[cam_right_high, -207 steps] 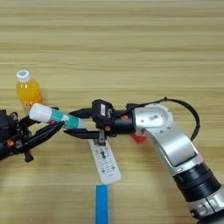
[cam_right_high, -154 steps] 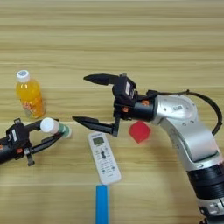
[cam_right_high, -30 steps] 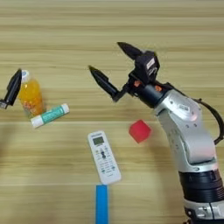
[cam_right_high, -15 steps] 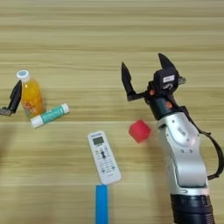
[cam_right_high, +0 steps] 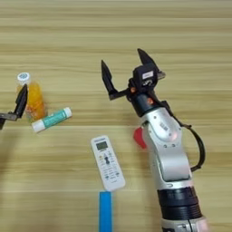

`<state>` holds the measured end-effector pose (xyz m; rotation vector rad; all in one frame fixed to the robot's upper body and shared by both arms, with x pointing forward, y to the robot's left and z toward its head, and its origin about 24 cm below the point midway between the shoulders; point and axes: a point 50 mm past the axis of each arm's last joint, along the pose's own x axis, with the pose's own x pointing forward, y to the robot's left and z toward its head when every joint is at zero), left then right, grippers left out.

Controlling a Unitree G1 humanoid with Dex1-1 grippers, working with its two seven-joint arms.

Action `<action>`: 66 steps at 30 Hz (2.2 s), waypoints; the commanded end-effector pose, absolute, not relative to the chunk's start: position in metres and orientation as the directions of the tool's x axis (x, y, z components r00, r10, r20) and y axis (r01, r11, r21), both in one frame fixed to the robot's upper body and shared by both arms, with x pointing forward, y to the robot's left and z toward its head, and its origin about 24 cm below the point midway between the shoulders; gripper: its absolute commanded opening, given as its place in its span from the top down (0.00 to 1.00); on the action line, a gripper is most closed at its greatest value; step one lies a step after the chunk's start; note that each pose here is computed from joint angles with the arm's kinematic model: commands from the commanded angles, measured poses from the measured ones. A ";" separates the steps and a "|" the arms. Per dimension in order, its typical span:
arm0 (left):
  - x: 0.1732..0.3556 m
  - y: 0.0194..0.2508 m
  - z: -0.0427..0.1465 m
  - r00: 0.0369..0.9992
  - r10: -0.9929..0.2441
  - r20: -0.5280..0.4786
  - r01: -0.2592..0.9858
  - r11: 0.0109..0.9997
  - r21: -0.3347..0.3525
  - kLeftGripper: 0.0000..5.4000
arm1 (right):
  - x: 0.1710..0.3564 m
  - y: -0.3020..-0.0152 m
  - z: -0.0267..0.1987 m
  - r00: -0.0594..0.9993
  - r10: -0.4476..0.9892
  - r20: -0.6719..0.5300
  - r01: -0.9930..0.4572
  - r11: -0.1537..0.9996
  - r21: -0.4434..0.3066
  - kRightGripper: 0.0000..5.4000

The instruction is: Move the objects on the table

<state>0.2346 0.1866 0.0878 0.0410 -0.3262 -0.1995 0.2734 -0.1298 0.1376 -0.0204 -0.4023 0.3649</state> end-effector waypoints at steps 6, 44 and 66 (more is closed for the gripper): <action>0.263 0.181 0.078 0.951 -0.227 0.210 0.219 0.974 0.064 0.00 | 0.276 -0.125 0.143 0.844 0.351 0.405 -0.345 0.934 -0.091 0.00; 0.291 0.168 0.066 0.964 -0.242 0.114 0.242 0.970 0.016 0.30 | 0.279 -0.136 0.129 0.897 0.210 0.388 -0.208 0.977 -0.048 0.00; 0.296 0.173 0.137 0.882 -0.359 0.304 0.330 0.933 0.143 0.35 | 0.270 -0.120 0.122 0.839 0.434 0.328 -0.413 0.901 -0.133 0.00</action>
